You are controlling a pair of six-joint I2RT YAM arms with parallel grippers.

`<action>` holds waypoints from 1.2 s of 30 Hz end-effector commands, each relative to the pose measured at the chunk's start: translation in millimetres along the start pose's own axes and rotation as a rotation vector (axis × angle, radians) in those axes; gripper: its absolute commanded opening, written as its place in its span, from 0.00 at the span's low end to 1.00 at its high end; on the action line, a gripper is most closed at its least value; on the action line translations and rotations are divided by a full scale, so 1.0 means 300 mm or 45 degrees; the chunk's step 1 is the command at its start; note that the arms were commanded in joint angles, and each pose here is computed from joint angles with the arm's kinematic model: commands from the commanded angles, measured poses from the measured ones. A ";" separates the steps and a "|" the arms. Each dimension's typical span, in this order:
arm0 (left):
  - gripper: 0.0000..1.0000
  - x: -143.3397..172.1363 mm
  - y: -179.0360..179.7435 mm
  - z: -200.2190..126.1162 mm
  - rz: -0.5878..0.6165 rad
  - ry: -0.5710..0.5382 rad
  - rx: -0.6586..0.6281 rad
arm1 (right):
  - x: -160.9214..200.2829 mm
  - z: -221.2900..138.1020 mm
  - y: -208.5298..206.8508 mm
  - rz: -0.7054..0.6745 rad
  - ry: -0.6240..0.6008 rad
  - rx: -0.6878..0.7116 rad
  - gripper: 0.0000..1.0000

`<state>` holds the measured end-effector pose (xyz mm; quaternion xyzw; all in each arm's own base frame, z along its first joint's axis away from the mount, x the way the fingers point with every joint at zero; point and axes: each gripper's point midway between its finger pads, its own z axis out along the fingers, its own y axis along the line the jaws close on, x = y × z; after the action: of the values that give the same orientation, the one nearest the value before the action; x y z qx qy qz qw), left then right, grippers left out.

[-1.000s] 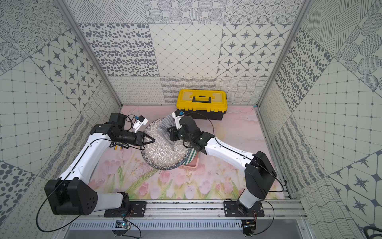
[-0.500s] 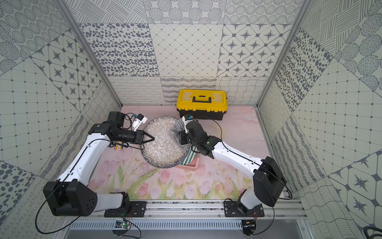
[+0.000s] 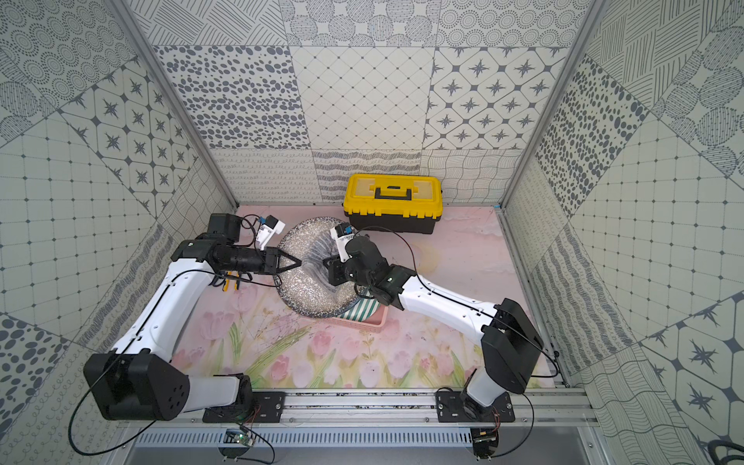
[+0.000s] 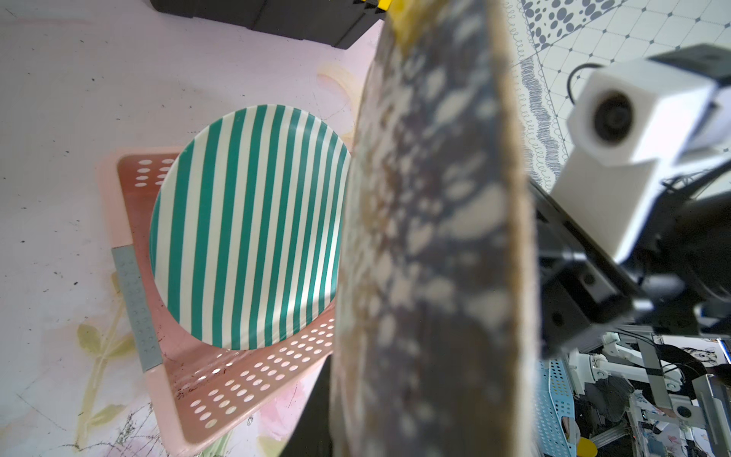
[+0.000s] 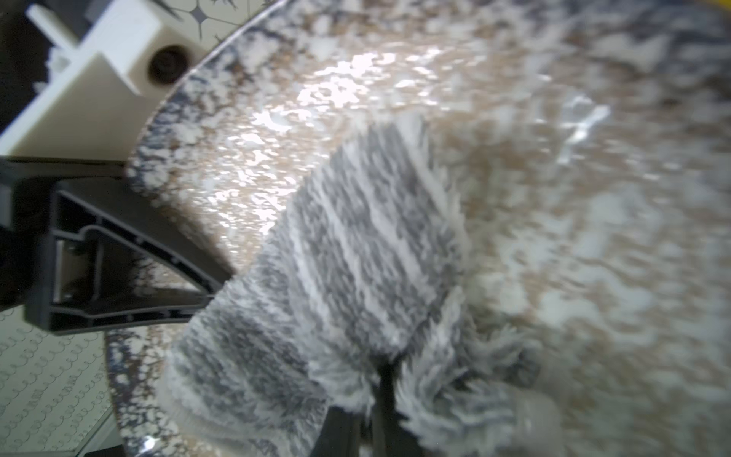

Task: Wipe the wet plate dry
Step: Wipe the plate with towel.

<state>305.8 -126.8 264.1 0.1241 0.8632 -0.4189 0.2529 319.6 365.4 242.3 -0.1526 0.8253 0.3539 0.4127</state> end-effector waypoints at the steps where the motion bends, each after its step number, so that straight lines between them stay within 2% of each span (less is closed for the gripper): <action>1: 0.00 -0.102 -0.300 -0.094 0.199 -0.135 0.544 | 0.035 -0.056 -0.198 0.139 0.017 0.158 0.00; 5: 0.00 -0.125 -0.307 -0.101 0.197 -0.154 0.546 | 0.030 -0.116 -0.273 0.105 -0.008 0.259 0.00; 9: 0.00 -0.142 -0.297 -0.093 0.172 -0.160 0.545 | 0.023 -0.104 -0.213 0.047 0.007 0.204 0.00; 15: 0.00 -0.156 -0.270 -0.074 0.138 -0.163 0.530 | 0.051 -0.021 0.087 -0.206 0.040 -0.011 0.00; 20: 0.00 -0.153 -0.263 -0.065 0.129 -0.158 0.532 | 0.063 0.028 0.315 -0.278 0.046 -0.225 0.00; 25: 0.00 -0.152 -0.260 -0.060 0.119 -0.159 0.531 | 0.114 0.063 0.480 -0.312 0.094 -0.375 0.00; 31: 0.00 -0.156 -0.263 -0.062 0.119 -0.162 0.533 | 0.174 0.089 0.446 -0.272 0.142 -0.340 0.00; 36: 0.00 -0.162 -0.271 -0.070 0.131 -0.170 0.531 | 0.210 0.066 0.307 -0.181 0.161 -0.238 0.00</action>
<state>328.0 -131.5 281.9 0.0873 0.8443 -0.4495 0.2783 242.4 464.4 267.8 -0.2850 0.7662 0.4118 0.4026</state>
